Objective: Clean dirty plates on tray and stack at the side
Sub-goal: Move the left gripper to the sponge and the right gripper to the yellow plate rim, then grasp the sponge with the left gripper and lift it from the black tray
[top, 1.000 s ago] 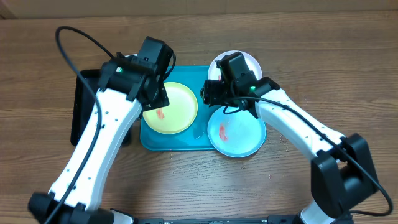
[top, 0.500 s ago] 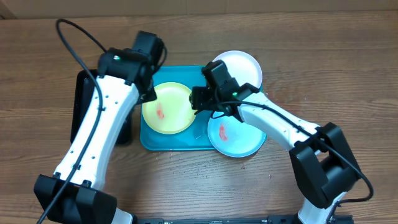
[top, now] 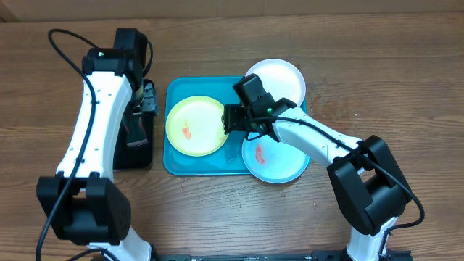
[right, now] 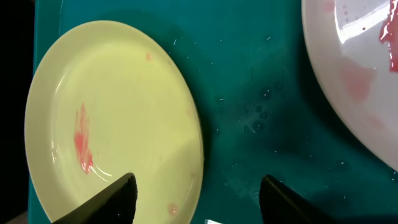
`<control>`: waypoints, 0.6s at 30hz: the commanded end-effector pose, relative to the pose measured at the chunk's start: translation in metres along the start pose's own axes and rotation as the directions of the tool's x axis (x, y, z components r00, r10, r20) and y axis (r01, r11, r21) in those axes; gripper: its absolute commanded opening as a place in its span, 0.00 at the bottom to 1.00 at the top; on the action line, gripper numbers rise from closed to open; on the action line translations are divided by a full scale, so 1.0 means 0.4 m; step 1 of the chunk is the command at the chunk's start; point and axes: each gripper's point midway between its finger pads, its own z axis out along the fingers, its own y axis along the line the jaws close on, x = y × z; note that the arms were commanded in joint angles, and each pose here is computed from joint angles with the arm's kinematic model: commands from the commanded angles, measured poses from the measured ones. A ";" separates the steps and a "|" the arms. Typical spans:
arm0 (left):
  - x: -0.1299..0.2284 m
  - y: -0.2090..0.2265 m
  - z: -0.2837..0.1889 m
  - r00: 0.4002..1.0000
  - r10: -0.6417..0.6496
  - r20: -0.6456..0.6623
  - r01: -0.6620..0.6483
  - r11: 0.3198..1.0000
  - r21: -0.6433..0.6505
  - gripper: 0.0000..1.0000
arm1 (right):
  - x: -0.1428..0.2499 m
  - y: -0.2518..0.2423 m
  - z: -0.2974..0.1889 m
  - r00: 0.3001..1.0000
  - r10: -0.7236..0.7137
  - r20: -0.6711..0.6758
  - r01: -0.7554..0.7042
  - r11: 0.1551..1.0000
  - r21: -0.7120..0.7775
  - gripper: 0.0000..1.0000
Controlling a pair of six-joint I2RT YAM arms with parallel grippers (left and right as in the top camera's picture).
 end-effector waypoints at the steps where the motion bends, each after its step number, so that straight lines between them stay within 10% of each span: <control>1: 0.015 -0.039 0.039 0.997 0.033 -0.071 -0.029 0.998 0.050 0.72 | -0.034 0.017 -0.011 0.999 -0.010 0.037 0.010 1.000 -0.011 0.66; 18: -0.010 -0.021 0.270 0.965 -0.153 -0.211 0.150 0.988 -0.031 0.63 | -0.031 0.014 -0.006 0.999 -0.028 0.032 0.029 1.000 -0.008 0.67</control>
